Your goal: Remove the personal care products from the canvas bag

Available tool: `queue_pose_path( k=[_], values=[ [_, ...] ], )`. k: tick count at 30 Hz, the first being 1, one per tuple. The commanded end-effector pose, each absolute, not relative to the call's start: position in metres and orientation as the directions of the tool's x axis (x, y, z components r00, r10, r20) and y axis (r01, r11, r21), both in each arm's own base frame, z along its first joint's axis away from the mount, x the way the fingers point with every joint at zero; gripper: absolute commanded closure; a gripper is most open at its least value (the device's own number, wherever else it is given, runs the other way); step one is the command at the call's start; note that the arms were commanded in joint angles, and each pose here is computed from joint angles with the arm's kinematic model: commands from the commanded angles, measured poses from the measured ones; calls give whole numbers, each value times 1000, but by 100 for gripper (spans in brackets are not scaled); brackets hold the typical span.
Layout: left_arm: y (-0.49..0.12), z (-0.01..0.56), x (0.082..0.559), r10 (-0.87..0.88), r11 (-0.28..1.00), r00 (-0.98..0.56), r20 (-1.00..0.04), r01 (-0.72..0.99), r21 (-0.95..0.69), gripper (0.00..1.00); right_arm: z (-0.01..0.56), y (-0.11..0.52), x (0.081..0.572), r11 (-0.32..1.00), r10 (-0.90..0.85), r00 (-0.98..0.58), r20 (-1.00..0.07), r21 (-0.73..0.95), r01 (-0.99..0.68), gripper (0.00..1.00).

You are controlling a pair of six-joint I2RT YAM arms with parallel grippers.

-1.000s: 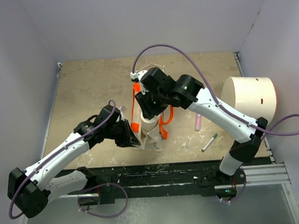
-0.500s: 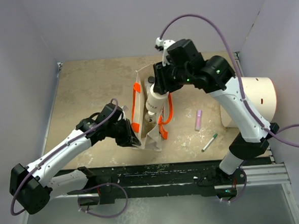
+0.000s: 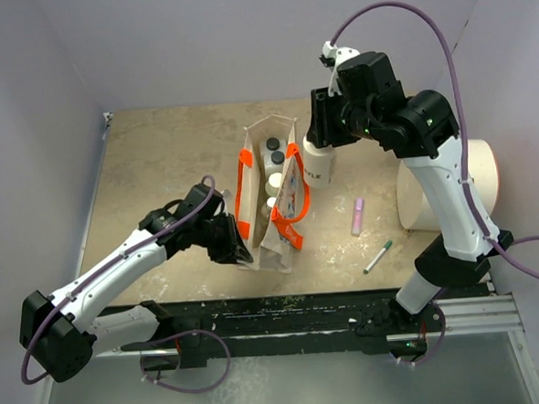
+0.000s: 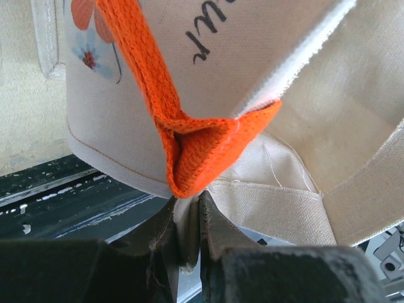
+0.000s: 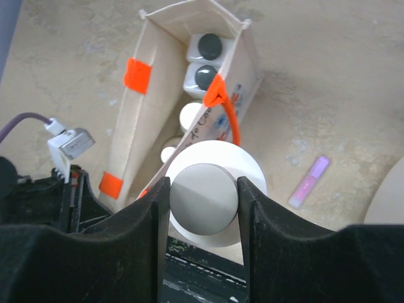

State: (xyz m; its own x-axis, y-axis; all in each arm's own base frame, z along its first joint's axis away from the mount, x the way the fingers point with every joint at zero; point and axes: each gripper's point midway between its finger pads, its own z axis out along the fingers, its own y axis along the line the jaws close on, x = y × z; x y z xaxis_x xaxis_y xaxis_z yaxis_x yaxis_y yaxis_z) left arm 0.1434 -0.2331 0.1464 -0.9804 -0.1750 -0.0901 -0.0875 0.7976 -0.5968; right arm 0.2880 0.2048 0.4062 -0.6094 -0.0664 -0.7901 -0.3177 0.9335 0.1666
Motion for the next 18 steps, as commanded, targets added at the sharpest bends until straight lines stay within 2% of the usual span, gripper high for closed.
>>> queue_pose_path(
  k=[1,5,18],
  values=[
    [-228,148,155,-162,830,-975,-153,-51,-555,82,446,174,308,963,43,-481,-876,165,-214,100],
    [-227,152,159,-154,842,-974,-166,-41,-538,82,427,158,328,981,56,-495,-867,141,-136,100],
    [-230,160,154,-96,845,-985,-144,-4,-534,79,354,141,423,992,85,-529,-845,121,-33,100]
  ],
)
